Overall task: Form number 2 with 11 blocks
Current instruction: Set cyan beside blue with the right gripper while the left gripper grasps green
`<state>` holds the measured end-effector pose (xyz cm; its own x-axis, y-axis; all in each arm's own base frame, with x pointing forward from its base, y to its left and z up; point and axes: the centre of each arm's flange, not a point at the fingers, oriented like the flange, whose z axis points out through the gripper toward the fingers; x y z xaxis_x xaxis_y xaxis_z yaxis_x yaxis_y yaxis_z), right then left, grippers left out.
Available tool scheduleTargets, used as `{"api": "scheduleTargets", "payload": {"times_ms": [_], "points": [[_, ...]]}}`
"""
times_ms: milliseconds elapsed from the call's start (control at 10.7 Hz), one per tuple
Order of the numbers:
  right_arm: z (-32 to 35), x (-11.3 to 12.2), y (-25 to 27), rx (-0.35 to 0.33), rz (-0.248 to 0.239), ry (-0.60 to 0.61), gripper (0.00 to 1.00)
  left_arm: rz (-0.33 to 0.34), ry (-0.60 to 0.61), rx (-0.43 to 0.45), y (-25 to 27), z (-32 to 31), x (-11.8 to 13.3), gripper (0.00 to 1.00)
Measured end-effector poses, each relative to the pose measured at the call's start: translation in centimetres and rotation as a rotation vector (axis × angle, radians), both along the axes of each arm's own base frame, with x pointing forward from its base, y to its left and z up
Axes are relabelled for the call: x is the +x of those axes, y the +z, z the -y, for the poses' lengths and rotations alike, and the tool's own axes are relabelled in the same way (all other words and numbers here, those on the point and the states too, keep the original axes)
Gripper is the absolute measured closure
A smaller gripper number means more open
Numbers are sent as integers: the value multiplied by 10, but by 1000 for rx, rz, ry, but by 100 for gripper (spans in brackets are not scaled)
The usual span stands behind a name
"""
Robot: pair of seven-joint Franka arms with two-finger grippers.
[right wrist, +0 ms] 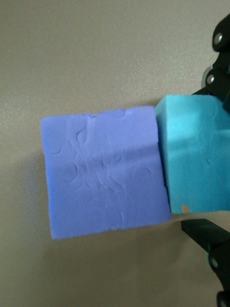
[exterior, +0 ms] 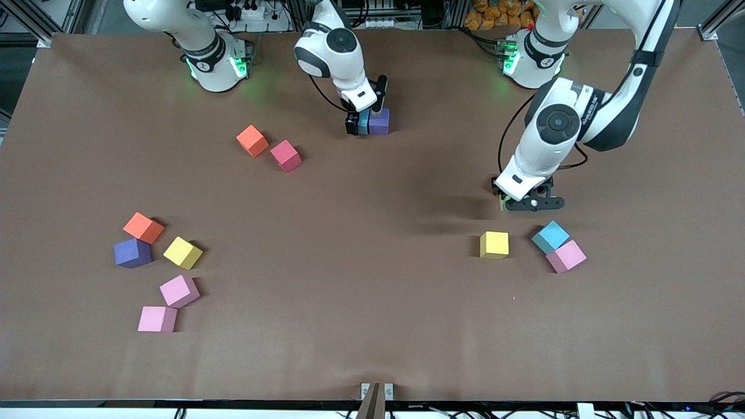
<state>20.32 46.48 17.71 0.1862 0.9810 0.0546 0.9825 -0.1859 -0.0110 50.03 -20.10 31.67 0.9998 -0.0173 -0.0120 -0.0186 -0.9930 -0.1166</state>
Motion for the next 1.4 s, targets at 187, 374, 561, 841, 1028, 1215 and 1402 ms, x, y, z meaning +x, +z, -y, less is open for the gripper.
{"api": "scheduleTargets", "payload": {"times_ms": [187, 374, 561, 841, 1028, 1215, 1402], "points": [[-1, 1, 4, 9, 4, 0, 0, 5, 5, -2, 10, 2, -3, 44], [-2, 1, 7, 15, 7, 0, 0, 5, 38, -35, 18, 4, -3, 44], [-5, 2, 14, 29, 13, -1, 0, -1, 52, -40, 26, 4, -4, 44], [-7, 6, 39, 34, 12, -5, 0, 3, 60, -39, 42, 5, -3, 44], [-4, 13, 65, 31, 7, -24, 0, 11, 43, -41, 46, 9, -4, 44], [16, 52, 89, 23, 7, -107, 0, 8, -48, -42, 49, 18, -8, 44], [48, 95, 107, 3, -2, -204, 0, 1, -145, -39, 58, 33, -13, 44]]}}
